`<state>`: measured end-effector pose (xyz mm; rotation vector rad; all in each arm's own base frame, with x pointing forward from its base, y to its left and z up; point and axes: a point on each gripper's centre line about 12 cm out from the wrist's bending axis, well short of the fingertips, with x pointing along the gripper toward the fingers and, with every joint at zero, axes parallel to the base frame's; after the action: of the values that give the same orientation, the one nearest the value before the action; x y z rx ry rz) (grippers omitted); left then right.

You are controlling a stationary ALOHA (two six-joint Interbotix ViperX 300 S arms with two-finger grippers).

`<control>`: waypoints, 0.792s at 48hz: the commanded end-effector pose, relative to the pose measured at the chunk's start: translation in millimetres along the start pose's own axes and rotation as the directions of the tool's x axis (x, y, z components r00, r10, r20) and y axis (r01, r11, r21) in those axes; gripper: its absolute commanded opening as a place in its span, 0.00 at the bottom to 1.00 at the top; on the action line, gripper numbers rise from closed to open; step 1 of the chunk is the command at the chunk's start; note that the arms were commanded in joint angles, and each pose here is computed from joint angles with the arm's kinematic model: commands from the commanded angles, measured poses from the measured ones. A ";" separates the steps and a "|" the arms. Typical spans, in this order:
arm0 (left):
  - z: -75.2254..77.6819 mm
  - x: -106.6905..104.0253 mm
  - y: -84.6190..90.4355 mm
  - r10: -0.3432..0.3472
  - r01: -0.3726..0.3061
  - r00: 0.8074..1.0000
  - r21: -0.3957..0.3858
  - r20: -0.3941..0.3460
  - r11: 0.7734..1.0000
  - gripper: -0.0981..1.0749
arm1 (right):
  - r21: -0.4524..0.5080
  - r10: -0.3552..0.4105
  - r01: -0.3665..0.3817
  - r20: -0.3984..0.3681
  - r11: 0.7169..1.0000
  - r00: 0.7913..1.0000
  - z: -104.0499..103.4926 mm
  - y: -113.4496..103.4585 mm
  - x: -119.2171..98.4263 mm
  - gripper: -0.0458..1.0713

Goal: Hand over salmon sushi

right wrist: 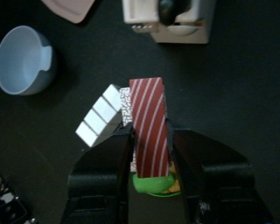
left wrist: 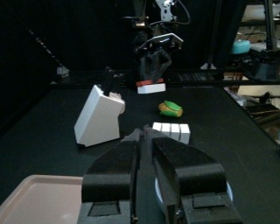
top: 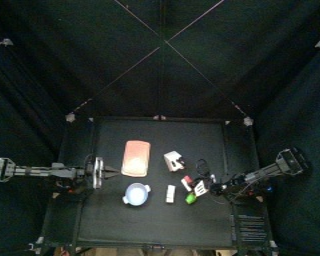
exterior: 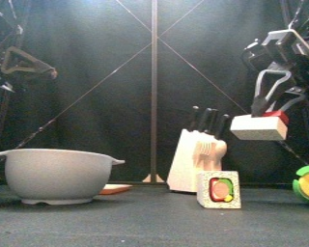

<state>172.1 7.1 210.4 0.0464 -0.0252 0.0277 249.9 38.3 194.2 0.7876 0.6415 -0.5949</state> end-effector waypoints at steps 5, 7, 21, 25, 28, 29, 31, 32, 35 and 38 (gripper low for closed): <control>6.6 5.0 0.0 0.003 -0.003 1.000 -0.033 0.015 0.999 0.69 | -0.064 0.104 -0.104 -0.013 0.992 0.995 0.2 28.9 5.5 0.54; 6.1 5.2 0.1 0.004 -0.003 1.000 -0.032 0.012 0.999 0.74 | -0.094 0.117 -0.118 -0.008 0.989 0.993 0.6 35.5 8.6 0.54; 10.1 12.5 -7.4 -0.039 0.039 0.999 -0.037 0.004 0.999 0.96 | -0.305 0.193 -0.158 0.087 0.939 0.977 14.8 78.5 24.8 0.54; 11.5 17.4 -12.7 -0.068 0.067 0.998 -0.035 -0.005 0.997 0.96 | -0.362 0.226 -0.171 0.114 0.916 0.968 19.7 93.4 28.0 0.54; 11.7 22.6 -16.8 -0.088 0.087 0.996 -0.036 -0.019 0.996 0.96 | -0.407 0.246 -0.173 0.133 0.897 0.960 22.6 103.7 31.9 0.54; 11.2 24.3 -17.8 -0.093 0.092 0.995 -0.036 -0.027 0.995 0.96 | -0.416 0.250 -0.173 0.138 0.893 0.958 23.5 106.0 33.1 0.54; 11.2 28.2 -19.9 -0.103 0.101 0.994 -0.036 -0.037 0.994 0.96 | -0.437 0.256 -0.169 0.149 0.883 0.955 25.5 110.7 36.6 0.54; 11.5 30.1 -20.7 -0.106 0.104 0.994 -0.037 -0.040 0.994 0.96 | -0.446 0.260 -0.168 0.154 0.879 0.953 26.4 113.4 38.2 0.54; 11.2 37.2 -22.7 -0.113 0.111 0.992 -0.040 -0.058 0.993 0.96 | -0.467 0.260 -0.156 0.167 0.870 0.951 29.1 119.1 46.1 0.54; 10.6 43.4 -23.2 -0.113 0.111 0.991 -0.040 -0.073 0.993 0.96 | -0.484 0.256 -0.142 0.179 0.864 0.950 31.2 123.7 54.0 0.54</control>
<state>204.0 -13.8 212.4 0.0105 0.0631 -0.0792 366.7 70.8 214.7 0.3253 0.4916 -0.3209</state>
